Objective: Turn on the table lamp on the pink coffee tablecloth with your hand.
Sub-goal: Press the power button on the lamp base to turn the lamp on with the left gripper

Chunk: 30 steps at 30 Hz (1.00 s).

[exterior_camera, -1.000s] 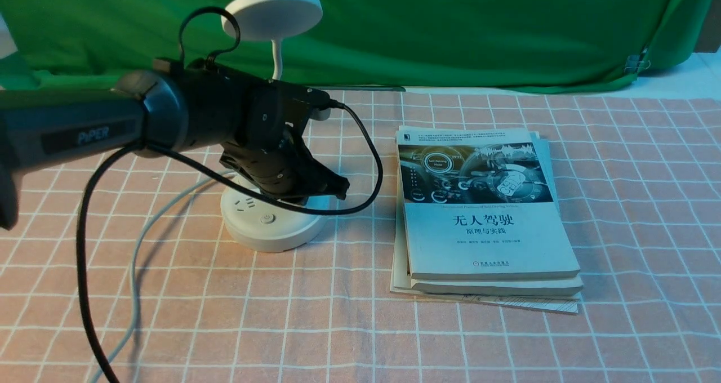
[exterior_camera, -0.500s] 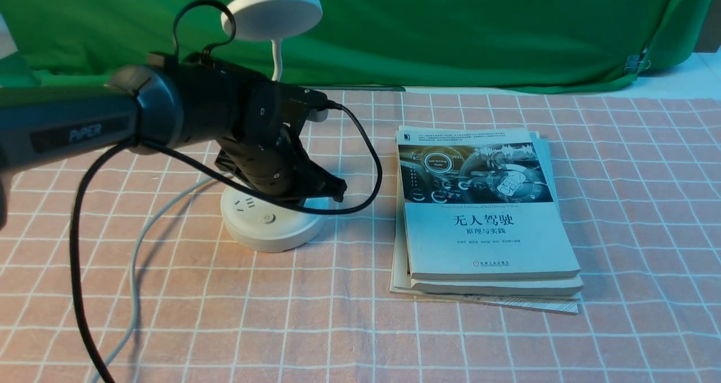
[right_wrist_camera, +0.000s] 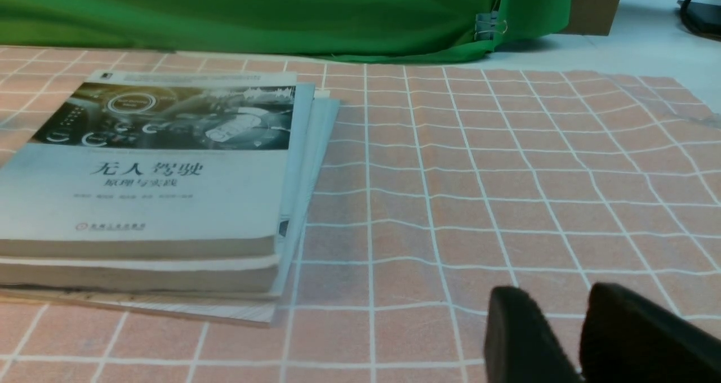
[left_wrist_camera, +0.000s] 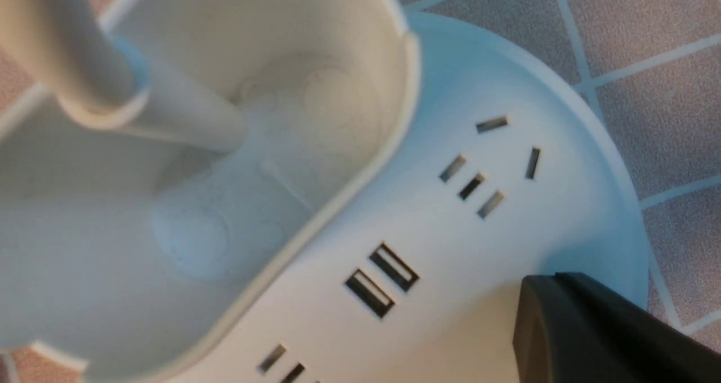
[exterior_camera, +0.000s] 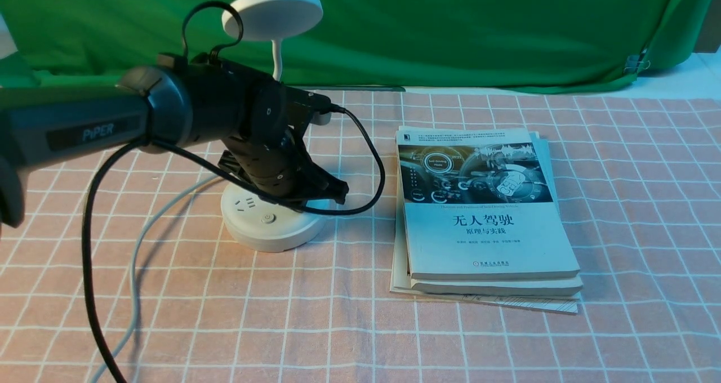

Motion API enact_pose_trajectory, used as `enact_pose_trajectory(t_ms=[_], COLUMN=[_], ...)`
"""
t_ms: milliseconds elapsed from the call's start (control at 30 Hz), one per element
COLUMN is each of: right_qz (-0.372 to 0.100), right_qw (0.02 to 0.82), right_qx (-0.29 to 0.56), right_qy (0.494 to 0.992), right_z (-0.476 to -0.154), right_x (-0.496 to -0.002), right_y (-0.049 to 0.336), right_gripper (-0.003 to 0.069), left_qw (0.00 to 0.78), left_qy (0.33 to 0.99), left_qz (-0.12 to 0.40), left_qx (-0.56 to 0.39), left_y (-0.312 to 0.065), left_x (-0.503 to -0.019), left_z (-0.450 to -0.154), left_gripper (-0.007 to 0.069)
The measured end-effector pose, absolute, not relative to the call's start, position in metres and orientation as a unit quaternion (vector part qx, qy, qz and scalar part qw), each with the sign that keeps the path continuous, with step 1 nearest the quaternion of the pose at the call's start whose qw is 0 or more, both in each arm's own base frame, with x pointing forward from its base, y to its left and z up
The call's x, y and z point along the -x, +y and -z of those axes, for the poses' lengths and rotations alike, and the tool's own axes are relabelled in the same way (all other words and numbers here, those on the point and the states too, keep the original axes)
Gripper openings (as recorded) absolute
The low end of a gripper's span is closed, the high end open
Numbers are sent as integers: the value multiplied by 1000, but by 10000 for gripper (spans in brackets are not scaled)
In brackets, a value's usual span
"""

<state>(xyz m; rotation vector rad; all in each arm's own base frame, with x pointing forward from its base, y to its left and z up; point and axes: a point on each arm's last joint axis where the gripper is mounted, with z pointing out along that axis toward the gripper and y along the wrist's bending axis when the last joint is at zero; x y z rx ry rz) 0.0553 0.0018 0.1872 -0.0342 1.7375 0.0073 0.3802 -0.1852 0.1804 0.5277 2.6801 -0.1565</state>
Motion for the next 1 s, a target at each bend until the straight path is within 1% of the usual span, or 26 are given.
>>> enact_pose_trajectory(t_ms=[100, 333, 600, 633, 767, 1000], right_qz=[-3, -3, -3, -3, -3, -3], right_qw=[646, 646, 646, 646, 646, 646], right_qx=[15, 15, 15, 15, 15, 15], right_qy=[763, 763, 763, 763, 763, 763], right_z=[-187, -187, -187, -187, -187, -187], right_x=[-55, -55, -55, -55, -55, -55], right_y=[2, 2, 2, 2, 2, 2], right_gripper=[239, 239, 239, 239, 239, 239], left_qw=[193, 174, 166, 156, 174, 212], left_qy=[961, 965, 968, 970, 968, 963], left_qz=[57, 60, 98, 100, 100, 78], left_qx=[-187, -184, -162, -160, -151, -145], left_y=[-185, -187, -193, -194, -193, -186], left_x=[-379, -380, -379, -377, -375, -375], left_z=[-180, -169, -169, -168, -177, -189], left_gripper=[0, 0, 0, 0, 0, 0])
